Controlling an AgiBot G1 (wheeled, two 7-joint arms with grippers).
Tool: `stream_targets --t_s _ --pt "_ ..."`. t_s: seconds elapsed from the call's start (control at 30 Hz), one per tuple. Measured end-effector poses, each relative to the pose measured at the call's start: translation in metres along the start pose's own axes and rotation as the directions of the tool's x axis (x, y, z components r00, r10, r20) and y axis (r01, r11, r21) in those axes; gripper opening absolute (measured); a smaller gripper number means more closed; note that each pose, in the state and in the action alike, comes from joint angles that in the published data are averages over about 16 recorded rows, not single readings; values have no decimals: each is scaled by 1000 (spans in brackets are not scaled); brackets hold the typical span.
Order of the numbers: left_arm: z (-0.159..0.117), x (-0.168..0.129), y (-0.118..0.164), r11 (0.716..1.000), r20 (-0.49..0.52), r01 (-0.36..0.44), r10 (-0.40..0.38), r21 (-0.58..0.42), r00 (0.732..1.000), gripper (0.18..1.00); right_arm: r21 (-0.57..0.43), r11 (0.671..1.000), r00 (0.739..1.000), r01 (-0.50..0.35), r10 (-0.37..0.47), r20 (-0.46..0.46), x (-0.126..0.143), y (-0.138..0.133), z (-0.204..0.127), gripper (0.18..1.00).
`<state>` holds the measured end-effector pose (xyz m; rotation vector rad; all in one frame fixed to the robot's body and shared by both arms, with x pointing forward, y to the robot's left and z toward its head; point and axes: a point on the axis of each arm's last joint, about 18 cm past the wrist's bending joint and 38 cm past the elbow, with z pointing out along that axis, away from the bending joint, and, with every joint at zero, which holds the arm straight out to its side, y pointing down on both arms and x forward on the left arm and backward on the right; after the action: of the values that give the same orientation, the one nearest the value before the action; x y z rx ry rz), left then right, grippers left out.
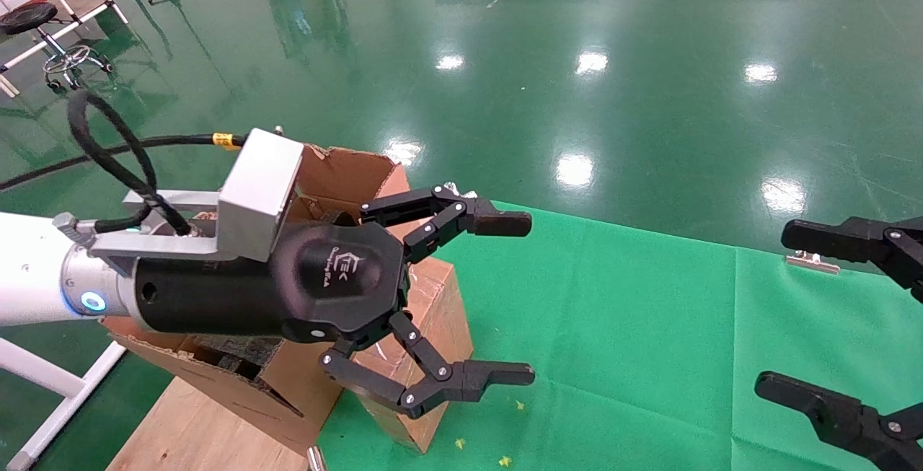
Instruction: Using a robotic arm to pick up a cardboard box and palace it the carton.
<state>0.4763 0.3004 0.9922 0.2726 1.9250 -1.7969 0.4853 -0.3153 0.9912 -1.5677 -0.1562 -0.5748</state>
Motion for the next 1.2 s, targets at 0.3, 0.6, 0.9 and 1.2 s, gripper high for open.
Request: stream_targets --t_s 0.3,0.6,0.9,1.2 --pt "0 0 0 1000 0 0 0 0 1000 1000 0 1000 1000 0 0 0 0 0 0 1001" --pt "-3 -5 6 998 32 -10 12 -62 999 1000 0 1000 1000 0 0 0 0 0 0 999" --pt "-12 -22 18 975 129 -35 64 -217 990 1000 0 1000 1000 0 0 0 0 0 0 976" --pt "-21 -39 24 944 203 -47 118 -326 972 1000 0 1000 1000 0 0 -1 0 0 0 885"
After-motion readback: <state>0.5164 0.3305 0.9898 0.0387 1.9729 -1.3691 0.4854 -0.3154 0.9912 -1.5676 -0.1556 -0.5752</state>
